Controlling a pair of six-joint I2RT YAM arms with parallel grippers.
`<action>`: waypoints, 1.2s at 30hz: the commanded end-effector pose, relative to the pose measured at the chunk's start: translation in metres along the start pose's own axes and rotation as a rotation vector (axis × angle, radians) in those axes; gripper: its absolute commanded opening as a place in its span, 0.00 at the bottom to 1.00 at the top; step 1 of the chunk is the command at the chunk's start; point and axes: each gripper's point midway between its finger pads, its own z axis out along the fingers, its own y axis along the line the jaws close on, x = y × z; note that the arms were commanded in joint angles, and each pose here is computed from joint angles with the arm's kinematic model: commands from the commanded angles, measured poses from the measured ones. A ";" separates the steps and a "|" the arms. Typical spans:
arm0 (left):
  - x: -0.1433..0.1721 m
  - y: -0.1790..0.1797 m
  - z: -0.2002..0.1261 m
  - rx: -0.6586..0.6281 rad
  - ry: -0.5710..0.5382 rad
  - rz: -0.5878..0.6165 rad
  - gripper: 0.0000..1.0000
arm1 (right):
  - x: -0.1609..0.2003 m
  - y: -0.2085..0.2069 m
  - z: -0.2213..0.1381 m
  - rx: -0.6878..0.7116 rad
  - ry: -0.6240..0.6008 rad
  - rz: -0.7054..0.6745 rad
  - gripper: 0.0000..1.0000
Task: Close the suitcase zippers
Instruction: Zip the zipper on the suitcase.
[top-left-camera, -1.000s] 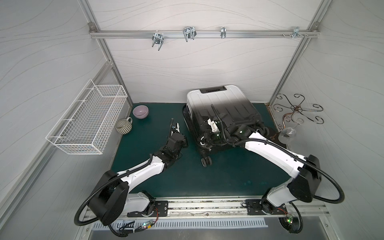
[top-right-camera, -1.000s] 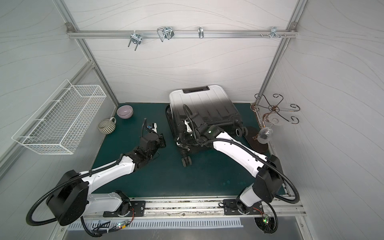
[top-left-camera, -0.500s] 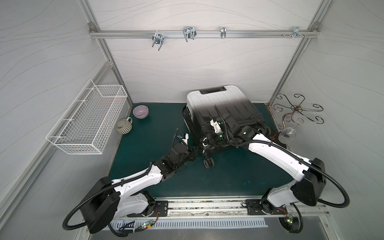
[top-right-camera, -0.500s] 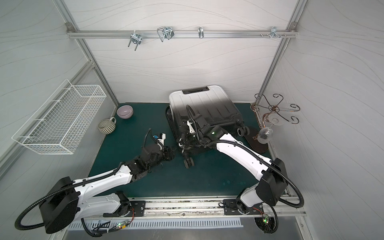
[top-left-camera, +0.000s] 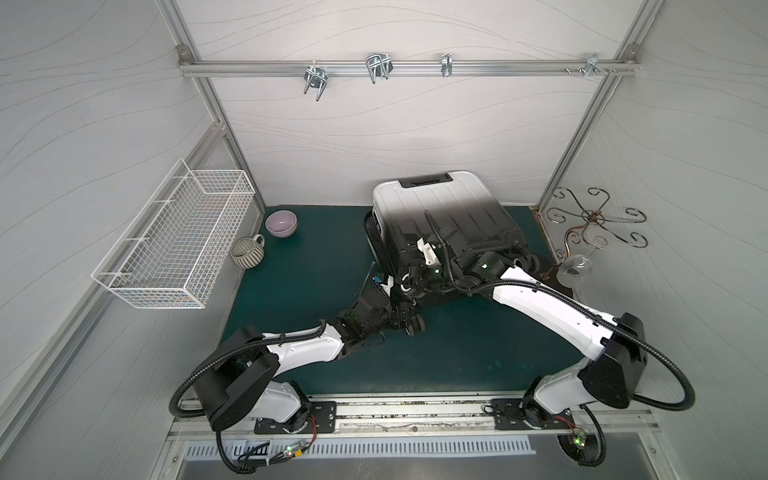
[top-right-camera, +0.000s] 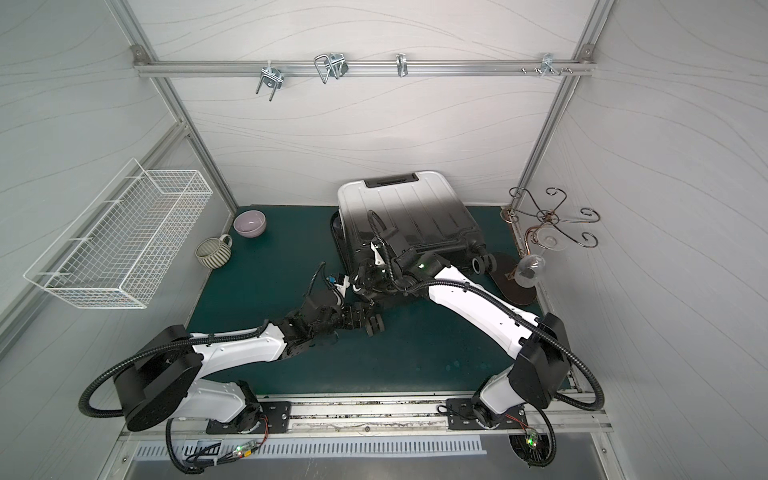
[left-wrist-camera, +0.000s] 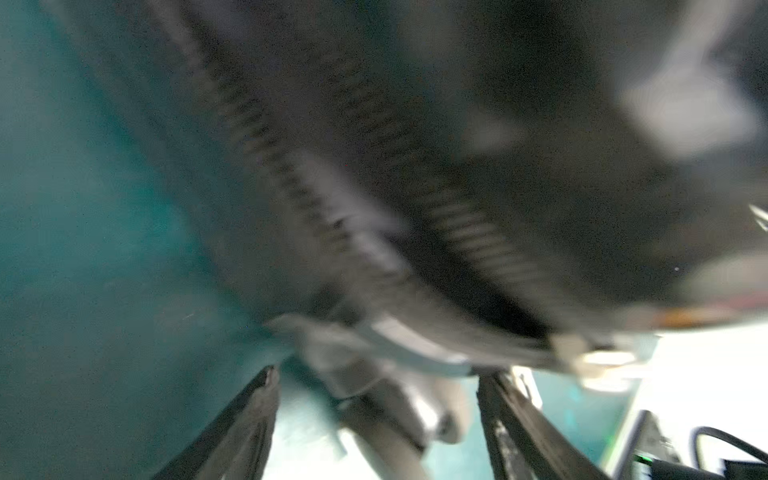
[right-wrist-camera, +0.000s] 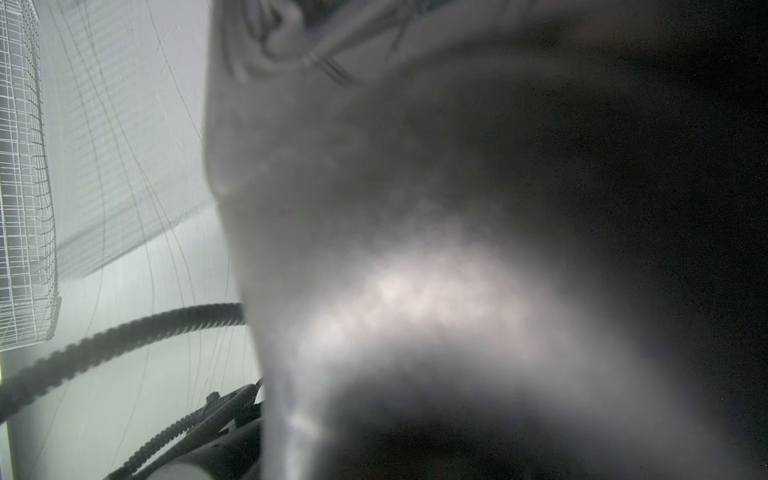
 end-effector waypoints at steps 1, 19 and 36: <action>-0.038 -0.033 -0.007 0.149 -0.142 -0.003 0.75 | 0.044 0.025 -0.007 -0.081 0.224 0.179 0.00; -0.043 -0.055 -0.026 0.397 -0.182 -0.060 0.84 | 0.044 0.028 0.002 -0.076 0.236 0.168 0.00; -0.043 -0.016 -0.005 0.103 -0.124 -0.057 0.69 | 0.045 0.028 0.007 -0.072 0.237 0.167 0.00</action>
